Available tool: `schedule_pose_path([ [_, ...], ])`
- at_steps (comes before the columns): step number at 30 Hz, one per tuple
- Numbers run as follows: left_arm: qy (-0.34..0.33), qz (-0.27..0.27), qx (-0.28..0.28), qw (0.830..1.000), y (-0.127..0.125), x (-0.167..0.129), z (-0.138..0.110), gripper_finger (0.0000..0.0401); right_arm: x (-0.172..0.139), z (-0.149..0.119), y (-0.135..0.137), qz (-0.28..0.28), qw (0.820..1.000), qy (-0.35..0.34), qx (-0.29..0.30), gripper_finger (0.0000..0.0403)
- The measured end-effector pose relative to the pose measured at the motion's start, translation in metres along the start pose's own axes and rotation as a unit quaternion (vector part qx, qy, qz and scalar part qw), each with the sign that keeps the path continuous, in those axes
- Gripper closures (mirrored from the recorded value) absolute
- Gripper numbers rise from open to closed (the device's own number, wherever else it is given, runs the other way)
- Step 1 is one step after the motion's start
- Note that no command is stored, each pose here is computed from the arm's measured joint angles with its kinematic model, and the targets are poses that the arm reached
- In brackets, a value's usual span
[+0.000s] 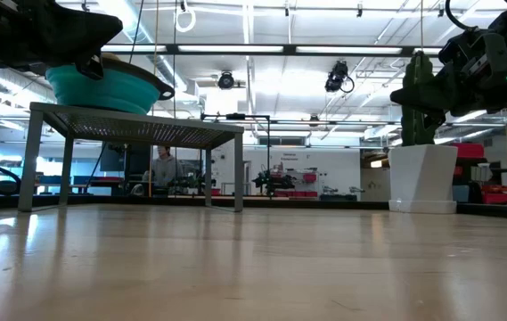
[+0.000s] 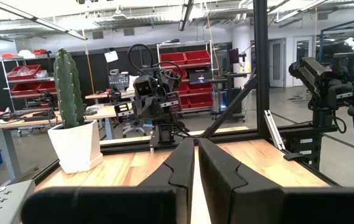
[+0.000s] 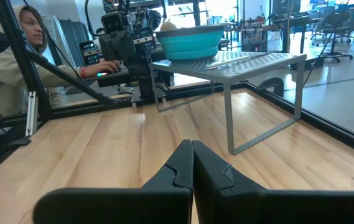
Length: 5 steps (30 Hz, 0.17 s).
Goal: Pick & Place Fruit
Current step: Return to home position
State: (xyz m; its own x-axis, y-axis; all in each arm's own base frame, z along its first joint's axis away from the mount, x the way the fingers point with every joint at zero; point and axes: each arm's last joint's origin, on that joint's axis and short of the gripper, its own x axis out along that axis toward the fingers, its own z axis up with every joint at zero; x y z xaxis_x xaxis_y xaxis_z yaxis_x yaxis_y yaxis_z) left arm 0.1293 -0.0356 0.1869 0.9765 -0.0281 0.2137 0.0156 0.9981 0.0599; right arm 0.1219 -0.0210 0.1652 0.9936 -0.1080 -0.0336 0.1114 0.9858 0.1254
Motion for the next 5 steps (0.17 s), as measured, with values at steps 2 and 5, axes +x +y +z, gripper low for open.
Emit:
schedule_pose_path([
  [2, 0.0, 0.0, 0.0, 1.0, 0.0, -0.0001, -0.0001, 0.0371, 0.0, 0.0, 0.0, 0.0, 1.0, 0.0, 0.0, 0.0402],
  [5, 0.0, 0.0, 0.0, 1.0, 0.0, 0.0, 0.0, 0.0371, 0.0, 0.0, 0.0, 0.0, 1.0, 0.0, 0.0, 0.0402],
])
